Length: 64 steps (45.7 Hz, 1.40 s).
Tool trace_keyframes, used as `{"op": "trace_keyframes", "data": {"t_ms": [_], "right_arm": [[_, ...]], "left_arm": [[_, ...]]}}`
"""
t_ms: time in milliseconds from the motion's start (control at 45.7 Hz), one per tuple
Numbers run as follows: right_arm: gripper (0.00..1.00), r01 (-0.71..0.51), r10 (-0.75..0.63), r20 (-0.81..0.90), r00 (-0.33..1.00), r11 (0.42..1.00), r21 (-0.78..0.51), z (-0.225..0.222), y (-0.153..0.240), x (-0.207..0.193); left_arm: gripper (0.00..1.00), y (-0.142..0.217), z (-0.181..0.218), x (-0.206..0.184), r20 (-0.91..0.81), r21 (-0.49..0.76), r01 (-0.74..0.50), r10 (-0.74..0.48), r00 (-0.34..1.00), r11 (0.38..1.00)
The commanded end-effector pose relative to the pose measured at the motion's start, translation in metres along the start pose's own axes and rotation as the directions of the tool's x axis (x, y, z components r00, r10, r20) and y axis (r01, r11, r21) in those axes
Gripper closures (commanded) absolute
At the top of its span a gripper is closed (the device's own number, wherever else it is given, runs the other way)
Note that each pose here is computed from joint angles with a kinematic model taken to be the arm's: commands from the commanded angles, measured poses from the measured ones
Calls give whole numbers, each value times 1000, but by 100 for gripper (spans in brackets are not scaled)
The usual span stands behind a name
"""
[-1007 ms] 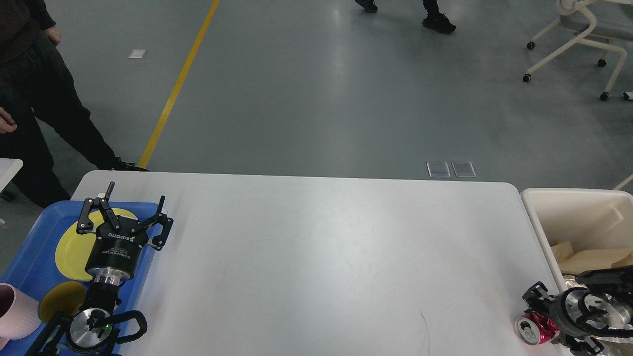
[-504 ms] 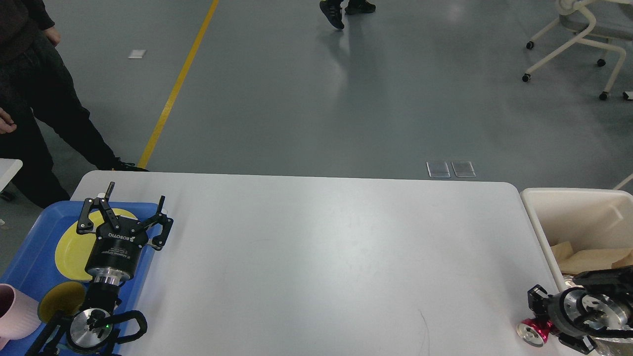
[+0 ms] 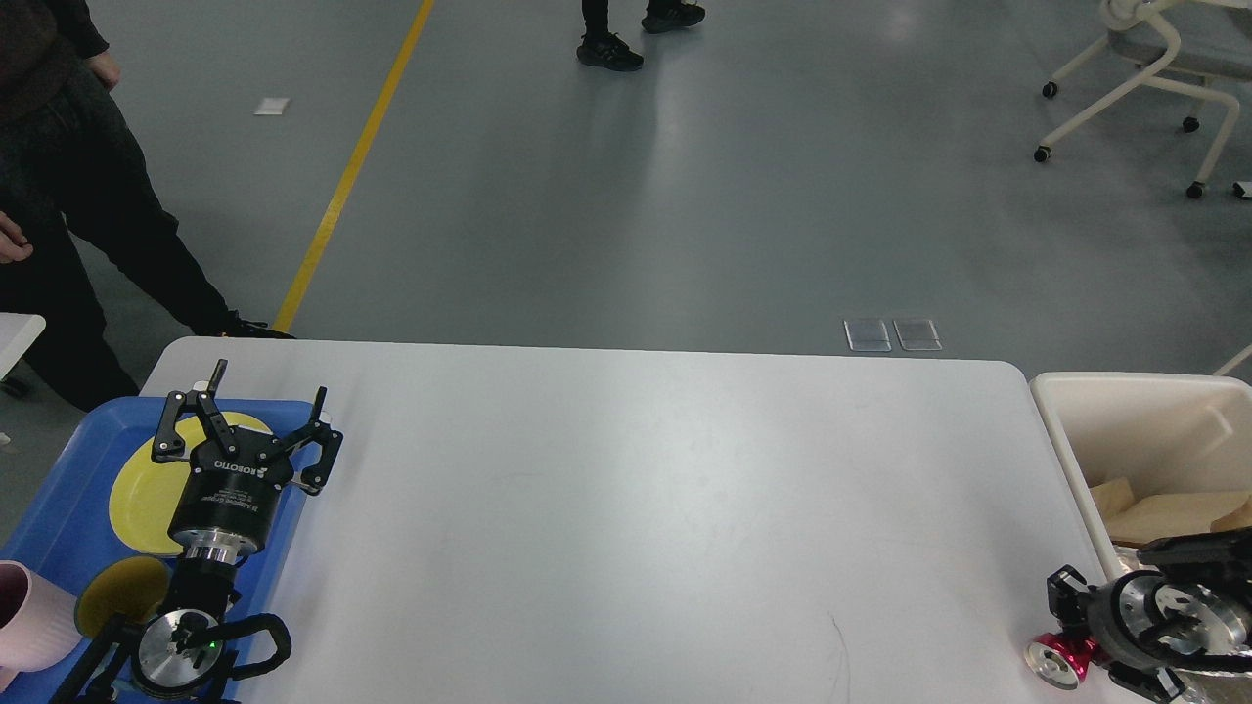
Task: Tidy desktop
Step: 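Lift the red can and drop it into the white bin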
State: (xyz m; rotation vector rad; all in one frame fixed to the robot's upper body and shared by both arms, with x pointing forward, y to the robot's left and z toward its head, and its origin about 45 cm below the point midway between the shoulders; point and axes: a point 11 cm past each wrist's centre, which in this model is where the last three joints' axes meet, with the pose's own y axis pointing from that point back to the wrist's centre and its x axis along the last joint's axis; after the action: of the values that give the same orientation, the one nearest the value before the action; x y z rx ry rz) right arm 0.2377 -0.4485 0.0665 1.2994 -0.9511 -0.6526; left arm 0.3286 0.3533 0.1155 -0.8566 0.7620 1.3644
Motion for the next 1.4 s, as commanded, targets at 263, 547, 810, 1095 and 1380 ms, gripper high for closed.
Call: {"op": "trace_keyframes", "data": {"t_ms": [263, 547, 810, 1095, 1380], "right_arm": [[100, 219, -221, -297, 929, 975, -39, -55, 119, 3], [100, 177, -171, -501, 849, 984, -35, -96, 243, 3], [100, 167, -152, -513, 845, 986, -18, -98, 265, 5], [100, 55, -40, -351, 936, 998, 32, -72, 243, 54], [100, -195, 180, -151, 972, 977, -89, -5, 137, 135]], "left_arm": [[4, 0, 0, 0, 0, 0, 1, -1, 1000, 1000], [4, -1, 0, -1, 0, 0, 1, -1, 1000, 1000], [4, 0, 0, 0, 0, 0, 0, 0, 1000, 1000], [4, 0, 0, 0, 0, 0, 0, 0, 1000, 1000], [4, 0, 0, 0, 1, 1, 2, -2, 1000, 1000]]}}
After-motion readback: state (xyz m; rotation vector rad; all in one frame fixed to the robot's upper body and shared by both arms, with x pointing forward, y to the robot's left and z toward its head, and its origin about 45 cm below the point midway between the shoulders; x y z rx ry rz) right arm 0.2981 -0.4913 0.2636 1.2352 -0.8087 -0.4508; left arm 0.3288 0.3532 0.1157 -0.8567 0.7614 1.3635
